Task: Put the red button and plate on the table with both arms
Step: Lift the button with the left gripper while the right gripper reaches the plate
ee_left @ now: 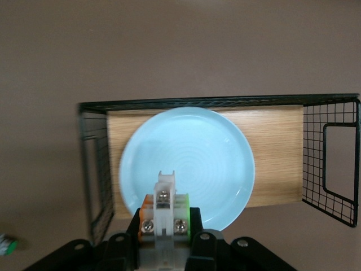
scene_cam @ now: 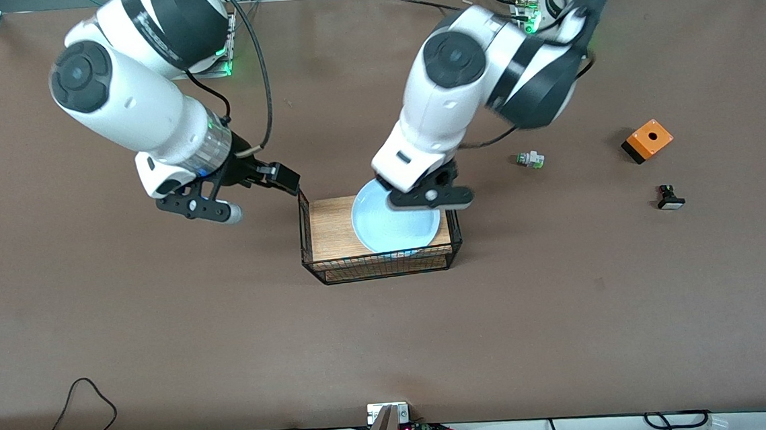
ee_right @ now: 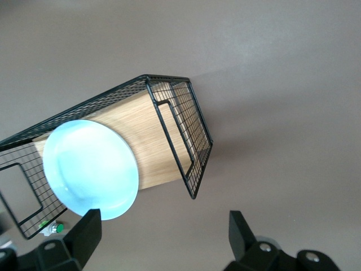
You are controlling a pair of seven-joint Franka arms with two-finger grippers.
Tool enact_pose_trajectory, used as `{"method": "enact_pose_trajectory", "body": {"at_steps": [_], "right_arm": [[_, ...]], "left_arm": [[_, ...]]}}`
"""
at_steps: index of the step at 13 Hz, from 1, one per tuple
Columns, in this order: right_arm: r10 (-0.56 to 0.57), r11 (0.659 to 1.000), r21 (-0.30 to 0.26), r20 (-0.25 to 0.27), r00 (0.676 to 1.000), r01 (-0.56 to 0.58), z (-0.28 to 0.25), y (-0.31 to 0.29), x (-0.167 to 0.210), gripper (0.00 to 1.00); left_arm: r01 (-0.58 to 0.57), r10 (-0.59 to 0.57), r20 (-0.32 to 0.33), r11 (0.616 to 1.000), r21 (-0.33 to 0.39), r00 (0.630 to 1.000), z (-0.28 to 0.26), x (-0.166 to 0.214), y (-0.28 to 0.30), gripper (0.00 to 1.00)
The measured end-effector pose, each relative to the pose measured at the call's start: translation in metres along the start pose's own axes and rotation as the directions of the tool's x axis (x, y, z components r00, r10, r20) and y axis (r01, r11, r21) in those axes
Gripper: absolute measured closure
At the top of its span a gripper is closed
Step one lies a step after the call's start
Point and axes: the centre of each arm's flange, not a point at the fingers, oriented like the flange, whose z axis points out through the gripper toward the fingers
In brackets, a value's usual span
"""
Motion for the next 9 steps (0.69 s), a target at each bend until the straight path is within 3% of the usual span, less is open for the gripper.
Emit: {"method": "enact_pose_trajectory", "body": {"at_steps": [6,9], "right_arm": [[-0.055,0.998,0.003,-0.024,0.998,0.055,0.038,-0.033,-0.014,0.0],[-0.1,0.995,-0.011,-0.07,0.993,0.099,0.064,-0.052,-0.021,0.0]], "left_arm": [[0.154,-0.154,-0.009,0.982,0.112,0.988,-0.044,0.051,-0.114,0.66],[0.126,-0.136,0.056,0.981,0.148,0.989,-0.046,0.085,-0.204,0.66]]}}
